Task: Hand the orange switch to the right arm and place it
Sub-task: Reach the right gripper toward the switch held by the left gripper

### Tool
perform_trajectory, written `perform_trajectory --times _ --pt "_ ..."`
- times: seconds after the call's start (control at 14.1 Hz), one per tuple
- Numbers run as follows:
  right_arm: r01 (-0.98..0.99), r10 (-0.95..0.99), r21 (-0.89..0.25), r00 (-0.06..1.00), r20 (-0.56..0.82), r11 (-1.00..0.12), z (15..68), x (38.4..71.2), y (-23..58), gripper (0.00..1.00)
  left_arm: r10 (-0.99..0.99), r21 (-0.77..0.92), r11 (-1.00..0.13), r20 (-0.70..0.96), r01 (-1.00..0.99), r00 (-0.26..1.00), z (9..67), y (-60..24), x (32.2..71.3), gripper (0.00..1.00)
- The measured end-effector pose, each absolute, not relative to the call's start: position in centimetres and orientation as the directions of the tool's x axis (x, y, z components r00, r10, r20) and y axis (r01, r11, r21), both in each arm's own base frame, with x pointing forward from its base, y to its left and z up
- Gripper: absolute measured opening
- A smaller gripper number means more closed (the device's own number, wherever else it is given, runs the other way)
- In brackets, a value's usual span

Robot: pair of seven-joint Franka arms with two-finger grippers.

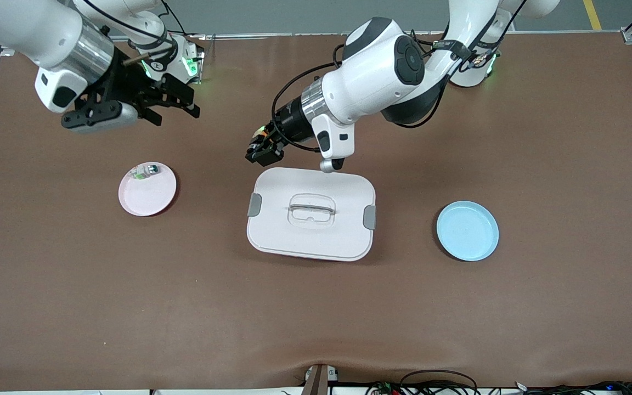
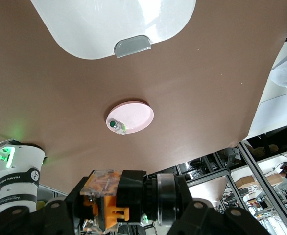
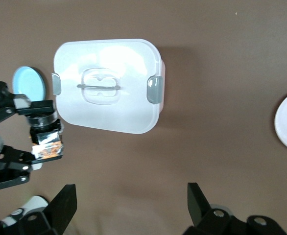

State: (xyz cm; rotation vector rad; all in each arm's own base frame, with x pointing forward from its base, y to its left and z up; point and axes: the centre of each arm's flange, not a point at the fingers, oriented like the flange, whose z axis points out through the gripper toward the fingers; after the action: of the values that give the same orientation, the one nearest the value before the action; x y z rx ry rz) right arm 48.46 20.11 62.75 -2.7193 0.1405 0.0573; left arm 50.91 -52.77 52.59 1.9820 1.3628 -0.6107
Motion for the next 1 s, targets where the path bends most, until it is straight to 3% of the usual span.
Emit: perform_trajectory --times 0.43,1.0 --pt "-0.283 -0.285 -0.547 0.955 -0.083 -0.788 62.8 47.5 21.0 1.00 0.631 0.249 -0.253 -0.690 0.935 0.354 52.7 -53.2 50.6 0.73" --pt "-0.212 -0.263 -0.598 0.965 -0.002 -0.773 59.3 45.0 28.1 1.00 0.635 0.251 -0.240 -0.690 0.938 0.347 52.1 -53.1 51.0 0.73"
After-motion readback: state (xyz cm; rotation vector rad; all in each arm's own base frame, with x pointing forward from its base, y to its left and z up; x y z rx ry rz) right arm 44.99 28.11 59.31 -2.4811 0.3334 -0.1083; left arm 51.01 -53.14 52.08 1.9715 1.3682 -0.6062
